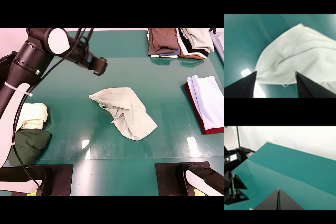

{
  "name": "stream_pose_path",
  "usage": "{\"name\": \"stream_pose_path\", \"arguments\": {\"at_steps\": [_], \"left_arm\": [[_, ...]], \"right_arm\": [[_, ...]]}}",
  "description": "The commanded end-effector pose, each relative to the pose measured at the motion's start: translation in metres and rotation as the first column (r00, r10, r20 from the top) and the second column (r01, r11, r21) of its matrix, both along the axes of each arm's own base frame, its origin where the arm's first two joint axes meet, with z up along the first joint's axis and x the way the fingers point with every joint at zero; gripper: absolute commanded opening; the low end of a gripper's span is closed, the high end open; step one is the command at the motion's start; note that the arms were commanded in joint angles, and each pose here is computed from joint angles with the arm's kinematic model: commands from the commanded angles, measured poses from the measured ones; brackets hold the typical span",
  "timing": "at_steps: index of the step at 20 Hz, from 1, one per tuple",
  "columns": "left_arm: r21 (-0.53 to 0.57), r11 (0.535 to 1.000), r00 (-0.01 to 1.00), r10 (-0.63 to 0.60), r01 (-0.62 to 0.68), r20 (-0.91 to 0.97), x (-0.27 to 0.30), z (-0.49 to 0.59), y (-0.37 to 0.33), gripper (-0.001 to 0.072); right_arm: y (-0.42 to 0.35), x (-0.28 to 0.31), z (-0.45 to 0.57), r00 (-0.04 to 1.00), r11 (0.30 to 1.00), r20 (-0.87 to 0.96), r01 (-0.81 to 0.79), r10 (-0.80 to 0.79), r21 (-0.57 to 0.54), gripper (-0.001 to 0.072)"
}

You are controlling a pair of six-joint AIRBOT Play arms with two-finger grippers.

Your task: Fold the shirts.

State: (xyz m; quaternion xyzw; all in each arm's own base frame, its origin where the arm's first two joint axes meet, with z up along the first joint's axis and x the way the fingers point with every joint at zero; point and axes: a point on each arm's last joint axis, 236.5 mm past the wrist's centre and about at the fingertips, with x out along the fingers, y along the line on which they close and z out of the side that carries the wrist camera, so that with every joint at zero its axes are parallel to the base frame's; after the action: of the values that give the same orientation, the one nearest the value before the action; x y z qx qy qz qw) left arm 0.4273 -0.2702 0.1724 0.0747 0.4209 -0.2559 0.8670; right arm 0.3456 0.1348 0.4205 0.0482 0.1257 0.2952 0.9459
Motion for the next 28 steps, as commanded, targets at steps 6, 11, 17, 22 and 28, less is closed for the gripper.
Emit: {"name": "stream_pose_path", "arguments": {"at_steps": [6, 11, 17, 22, 28], "left_arm": [[-0.12, 0.982, 0.854, 0.065, -0.147, -0.516, -0.06, -0.171, 0.016, 0.0566], [-0.188, 0.962, 0.859, 0.08, -0.2, -0.506, -0.067, -0.205, -0.009, 0.0566], [-0.244, 0.933, 0.857, 0.112, -0.265, -0.503, -0.052, -0.225, -0.031, 0.0565], [-0.222, 0.936, 0.841, 0.12, -0.273, -0.528, -0.053, -0.241, -0.03, 0.0287], [-0.221, 0.939, 0.868, 0.132, -0.264, -0.478, -0.027, -0.204, -0.001, 0.0024]], "right_arm": [[-0.001, 0.002, -0.002, 1.0, 1.0, -0.005, 0.003, -0.003, -0.002, 0.0021], [0.0, 0.01, -0.01, 0.999, 1.0, -0.036, 0.001, -0.001, 0.009, 0.0021], [0.01, 0.016, -0.025, 0.996, 1.0, -0.089, -0.03, 0.031, 0.006, 0.0022], [0.011, 0.013, -0.032, 0.992, 0.999, -0.117, -0.043, 0.042, -0.005, 0.0021], [-0.023, 0.004, -0.128, 0.919, 0.986, -0.382, 0.041, -0.1, -0.159, 0.0021]]}}
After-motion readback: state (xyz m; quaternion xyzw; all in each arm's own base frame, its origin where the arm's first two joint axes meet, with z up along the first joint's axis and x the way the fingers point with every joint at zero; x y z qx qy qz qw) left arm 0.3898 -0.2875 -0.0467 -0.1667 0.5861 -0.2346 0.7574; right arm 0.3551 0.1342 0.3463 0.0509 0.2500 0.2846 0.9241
